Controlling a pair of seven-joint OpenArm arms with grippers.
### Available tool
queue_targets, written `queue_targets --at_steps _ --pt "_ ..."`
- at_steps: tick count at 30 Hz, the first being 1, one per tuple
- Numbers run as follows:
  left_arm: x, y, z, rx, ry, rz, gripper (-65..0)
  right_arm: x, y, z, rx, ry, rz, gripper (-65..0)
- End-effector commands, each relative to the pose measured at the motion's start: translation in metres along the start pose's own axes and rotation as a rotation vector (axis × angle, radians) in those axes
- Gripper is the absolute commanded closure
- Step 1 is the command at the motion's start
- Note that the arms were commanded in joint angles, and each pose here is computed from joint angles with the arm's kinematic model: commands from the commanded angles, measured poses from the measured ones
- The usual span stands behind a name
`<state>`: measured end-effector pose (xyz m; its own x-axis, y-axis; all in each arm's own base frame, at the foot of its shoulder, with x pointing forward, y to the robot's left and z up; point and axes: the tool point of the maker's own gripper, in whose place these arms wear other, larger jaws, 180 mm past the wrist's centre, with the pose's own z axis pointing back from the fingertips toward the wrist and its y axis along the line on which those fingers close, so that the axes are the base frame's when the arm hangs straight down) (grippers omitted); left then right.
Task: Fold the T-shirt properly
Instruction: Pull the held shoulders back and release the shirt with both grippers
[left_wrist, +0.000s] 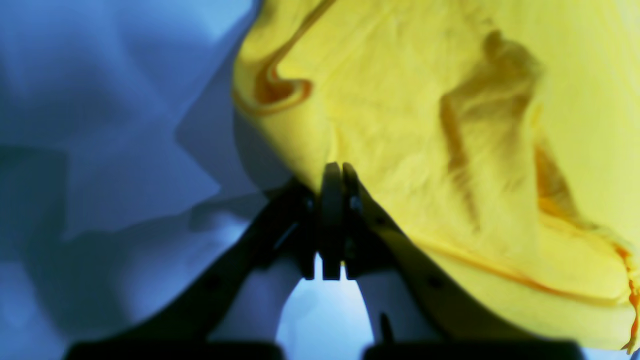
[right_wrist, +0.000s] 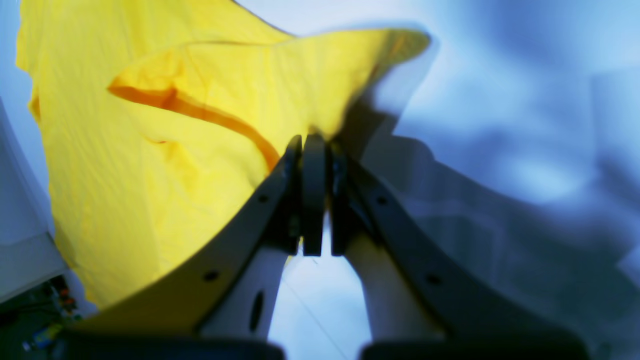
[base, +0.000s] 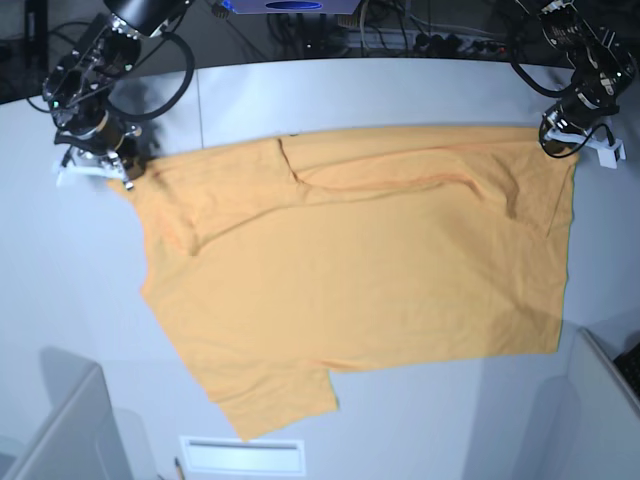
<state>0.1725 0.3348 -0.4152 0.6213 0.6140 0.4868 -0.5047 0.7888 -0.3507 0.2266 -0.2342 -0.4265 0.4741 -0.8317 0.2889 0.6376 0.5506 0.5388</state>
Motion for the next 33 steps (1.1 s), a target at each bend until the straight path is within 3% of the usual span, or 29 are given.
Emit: queue_targets --at_steps 1,9,14,33 --pt "0.016 0.005 0.009 0.016 -0.045 -0.027 0.0 0.014 0.004 0.007 0.007 -0.054 0.026 0.0" --pt "0.017 0.01 0.018 0.042 -0.043 -0.062 0.0 0.002 -0.01 0.023 -0.026 -0.056 0.043 0.0" --pt "0.019 0.02 0.027 0.135 -0.04 -0.147 0.0 -0.007 -0.025 0.03 -0.06 -0.045 0.045 0.0" --pt "-0.009 0.043 0.037 0.191 0.033 -0.149 0.0 -0.031 -0.057 0.055 -0.142 -0.009 0.063 0.0"
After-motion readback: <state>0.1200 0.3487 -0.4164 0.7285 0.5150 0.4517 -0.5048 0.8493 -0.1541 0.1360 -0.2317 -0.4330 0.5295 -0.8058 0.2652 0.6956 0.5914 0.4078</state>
